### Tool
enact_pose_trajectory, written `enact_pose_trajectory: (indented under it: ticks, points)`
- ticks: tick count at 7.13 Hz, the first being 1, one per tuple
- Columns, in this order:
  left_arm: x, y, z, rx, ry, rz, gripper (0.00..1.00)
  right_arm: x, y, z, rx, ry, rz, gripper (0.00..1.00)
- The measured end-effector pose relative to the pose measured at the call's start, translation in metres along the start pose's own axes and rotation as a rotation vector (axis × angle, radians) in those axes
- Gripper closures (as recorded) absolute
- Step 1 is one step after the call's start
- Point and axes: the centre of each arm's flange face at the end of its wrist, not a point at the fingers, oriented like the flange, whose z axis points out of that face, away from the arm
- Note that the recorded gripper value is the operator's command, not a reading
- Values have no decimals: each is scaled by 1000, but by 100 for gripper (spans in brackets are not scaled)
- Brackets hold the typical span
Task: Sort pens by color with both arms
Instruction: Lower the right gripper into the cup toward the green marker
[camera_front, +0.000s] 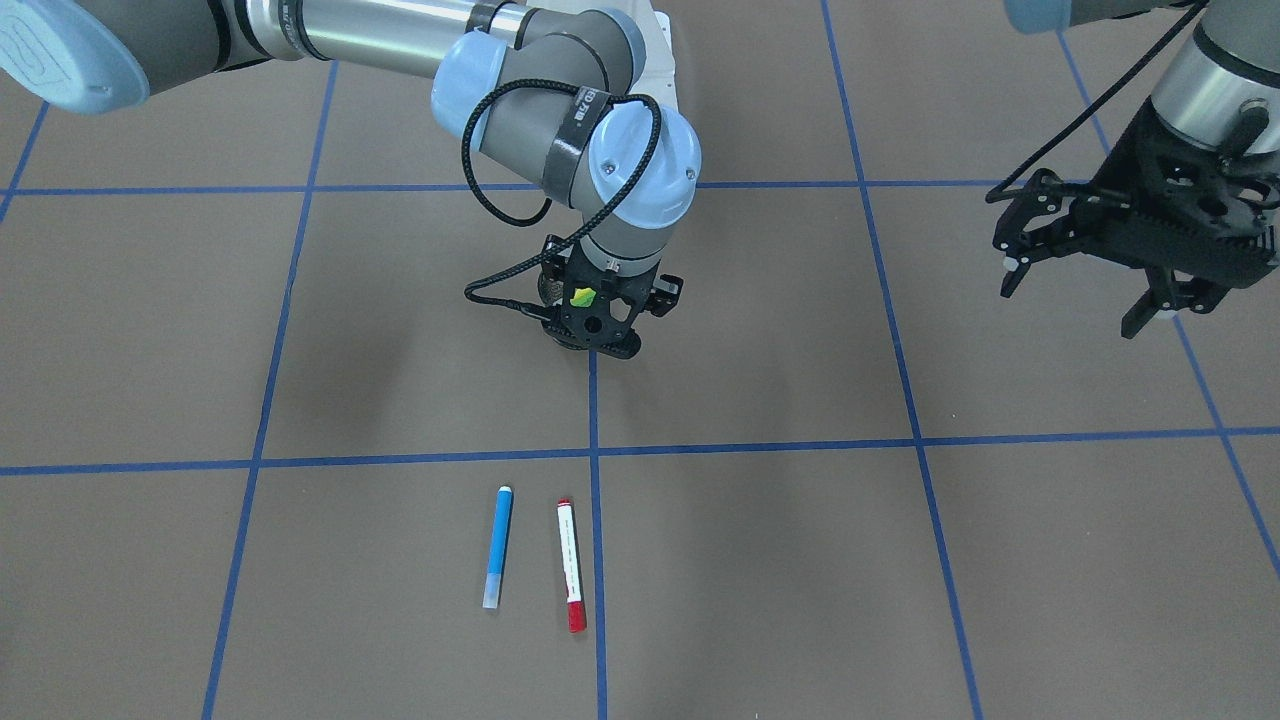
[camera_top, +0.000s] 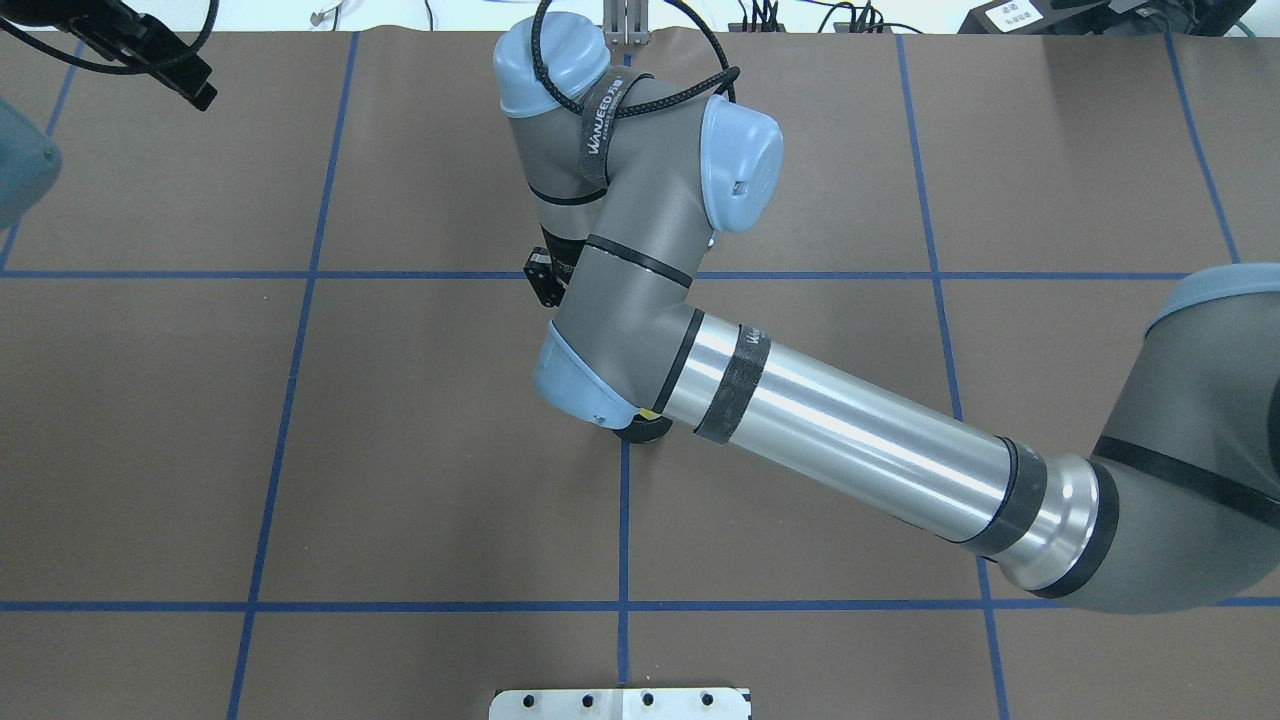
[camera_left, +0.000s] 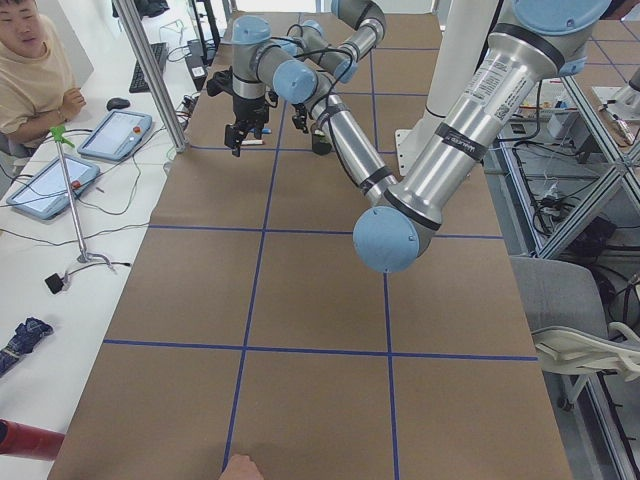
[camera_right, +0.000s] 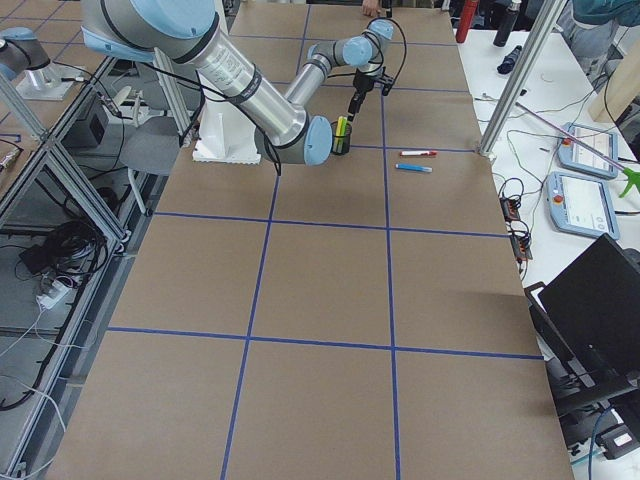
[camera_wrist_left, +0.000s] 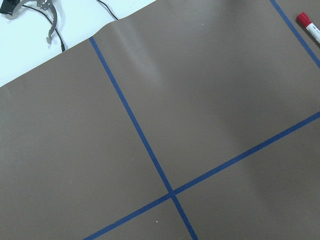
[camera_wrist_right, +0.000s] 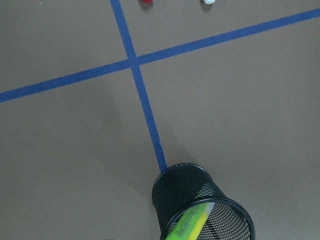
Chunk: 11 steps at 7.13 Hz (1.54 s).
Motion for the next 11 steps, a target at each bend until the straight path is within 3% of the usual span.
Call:
enact_pose_trajectory:
  ticks: [1, 6, 8, 11]
  points:
    - [0, 0, 0, 1, 0, 0, 0, -1, 4, 3, -19, 0, 8, 58]
    - [4, 3, -7, 13, 1, 7, 0, -4, 7, 16, -61, 17, 13, 58]
    - [4, 5, -8, 15, 1, 8, 0, -4, 7, 16, -61, 17, 8, 70]
    - [5, 8, -9, 17, 2, 9, 0, -3, 6, 17, -57, 19, 6, 78]
